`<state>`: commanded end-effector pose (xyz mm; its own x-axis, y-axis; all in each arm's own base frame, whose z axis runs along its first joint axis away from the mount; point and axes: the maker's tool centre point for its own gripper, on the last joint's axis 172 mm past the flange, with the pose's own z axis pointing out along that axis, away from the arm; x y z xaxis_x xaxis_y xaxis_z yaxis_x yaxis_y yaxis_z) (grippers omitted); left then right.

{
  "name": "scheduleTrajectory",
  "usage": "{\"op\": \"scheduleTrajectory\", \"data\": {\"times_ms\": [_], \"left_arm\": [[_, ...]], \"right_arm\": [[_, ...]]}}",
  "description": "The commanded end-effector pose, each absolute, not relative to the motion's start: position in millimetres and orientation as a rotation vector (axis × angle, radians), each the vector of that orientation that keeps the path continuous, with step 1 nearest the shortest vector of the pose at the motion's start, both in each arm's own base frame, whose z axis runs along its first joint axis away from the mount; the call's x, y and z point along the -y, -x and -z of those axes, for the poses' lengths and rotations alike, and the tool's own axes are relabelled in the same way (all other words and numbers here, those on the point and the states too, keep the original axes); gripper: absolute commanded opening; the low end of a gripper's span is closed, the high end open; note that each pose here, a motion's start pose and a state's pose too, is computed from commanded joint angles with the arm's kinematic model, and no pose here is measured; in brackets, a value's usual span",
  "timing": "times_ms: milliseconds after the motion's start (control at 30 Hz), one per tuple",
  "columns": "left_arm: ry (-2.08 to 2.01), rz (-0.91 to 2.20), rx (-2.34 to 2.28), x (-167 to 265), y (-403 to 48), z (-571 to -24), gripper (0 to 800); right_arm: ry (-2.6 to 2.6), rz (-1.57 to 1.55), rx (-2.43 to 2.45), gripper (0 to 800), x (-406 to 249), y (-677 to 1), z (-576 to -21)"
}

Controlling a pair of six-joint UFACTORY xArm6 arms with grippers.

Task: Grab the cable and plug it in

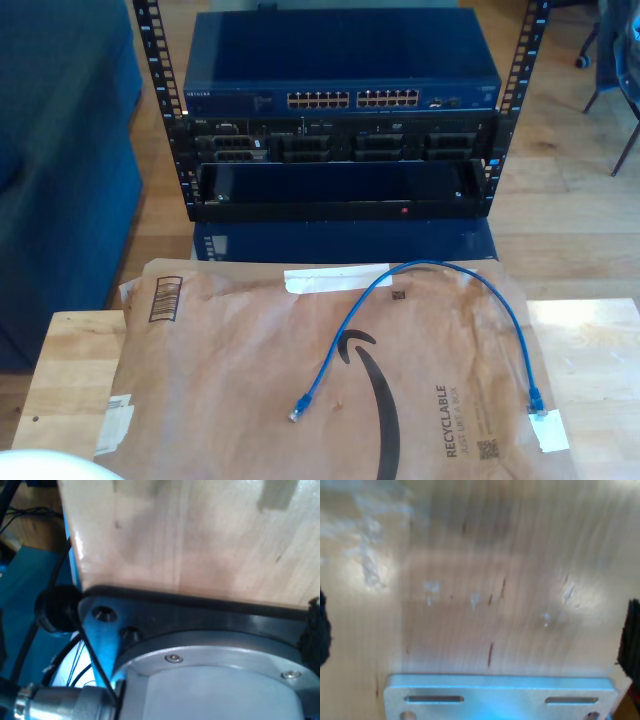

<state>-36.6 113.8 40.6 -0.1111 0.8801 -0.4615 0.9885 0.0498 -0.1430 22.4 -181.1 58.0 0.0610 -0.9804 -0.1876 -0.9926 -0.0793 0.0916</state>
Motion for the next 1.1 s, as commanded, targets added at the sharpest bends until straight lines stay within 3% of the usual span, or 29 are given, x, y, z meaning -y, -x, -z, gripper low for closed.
{"op": "scheduleTrajectory", "data": {"times_ms": [267, 500, 700, 900, 1100], "left_arm": [[-1.802, 0.737, -2.164, -143, 35, -118, 800], [-1.906, 0.754, -2.284, -182, -12, -161, 800], [-2.005, 0.766, -2.319, -183, -50, -172, 800], [-2.082, 0.766, -2.365, -178, -93, -183, 800], [-2.106, 0.746, -2.37, -157, -137, -185, 800]], "right_arm": [[2.096, -0.233, -2.304, 794, 226, -38, -131], [1.986, -0.152, -2.479, 794, 251, -102, -172], [1.919, -0.196, -2.55, 794, 257, -160, -191], [2.128, -0.154, -2.394, 797, 232, -222, -199], [2.292, -0.075, -2.25, 797, 163, -289, -213]]}}
